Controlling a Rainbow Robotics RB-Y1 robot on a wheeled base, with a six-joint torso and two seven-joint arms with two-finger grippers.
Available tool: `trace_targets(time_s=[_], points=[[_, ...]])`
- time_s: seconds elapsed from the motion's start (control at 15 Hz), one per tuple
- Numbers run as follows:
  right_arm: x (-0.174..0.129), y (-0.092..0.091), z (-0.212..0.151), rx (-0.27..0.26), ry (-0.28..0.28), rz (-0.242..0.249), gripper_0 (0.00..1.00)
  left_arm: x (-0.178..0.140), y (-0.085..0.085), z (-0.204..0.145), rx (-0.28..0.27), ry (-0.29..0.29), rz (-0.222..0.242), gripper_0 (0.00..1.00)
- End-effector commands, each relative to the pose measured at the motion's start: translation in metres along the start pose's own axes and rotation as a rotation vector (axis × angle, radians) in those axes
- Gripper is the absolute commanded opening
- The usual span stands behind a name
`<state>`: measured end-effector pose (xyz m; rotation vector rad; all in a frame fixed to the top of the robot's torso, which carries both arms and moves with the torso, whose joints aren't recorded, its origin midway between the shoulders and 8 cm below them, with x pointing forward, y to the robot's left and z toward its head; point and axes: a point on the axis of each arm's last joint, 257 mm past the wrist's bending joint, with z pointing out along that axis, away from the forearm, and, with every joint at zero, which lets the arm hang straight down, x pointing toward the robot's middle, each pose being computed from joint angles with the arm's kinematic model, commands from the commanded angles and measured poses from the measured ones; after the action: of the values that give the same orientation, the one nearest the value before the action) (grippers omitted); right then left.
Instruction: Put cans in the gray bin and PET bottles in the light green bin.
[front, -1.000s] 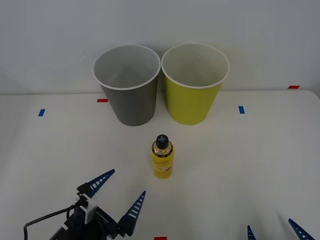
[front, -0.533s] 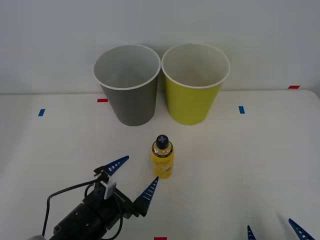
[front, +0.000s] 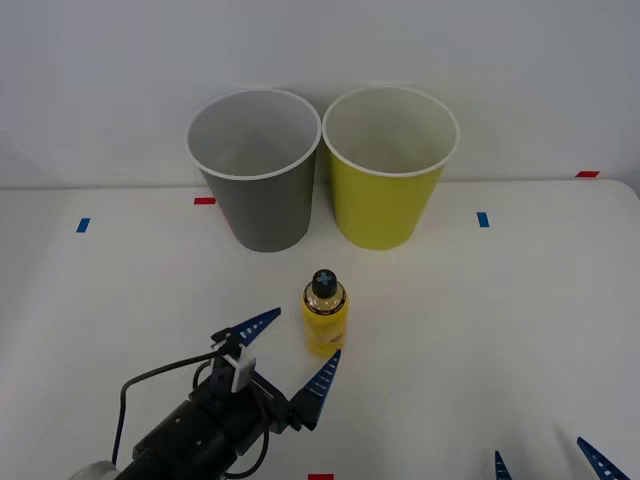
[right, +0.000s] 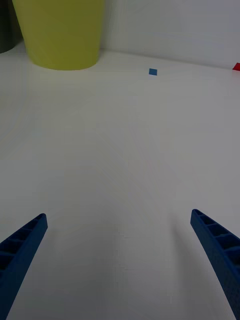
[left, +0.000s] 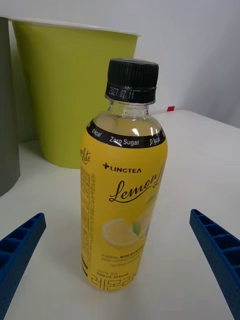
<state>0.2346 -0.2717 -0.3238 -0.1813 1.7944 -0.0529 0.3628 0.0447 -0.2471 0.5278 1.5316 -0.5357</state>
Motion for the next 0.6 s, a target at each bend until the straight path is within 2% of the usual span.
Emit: trace_targets(time_s=[0.07, 0.4, 0.6], points=[[0.000, 0.000, 0.000, 0.000, 0.000, 0.000, 1.00, 0.000, 0.000, 0.011, 0.002, 0.021, 0.003, 1.00], [0.000, 0.000, 0.000, 0.000, 0.000, 0.000, 1.00, -0.010, -0.007, 0.035, 0.009, 0.028, -0.011, 1.00], [0.000, 0.000, 0.000, 0.000, 0.000, 0.000, 1.00, -0.015, -0.015, 0.045, 0.004, 0.022, -0.047, 1.00]])
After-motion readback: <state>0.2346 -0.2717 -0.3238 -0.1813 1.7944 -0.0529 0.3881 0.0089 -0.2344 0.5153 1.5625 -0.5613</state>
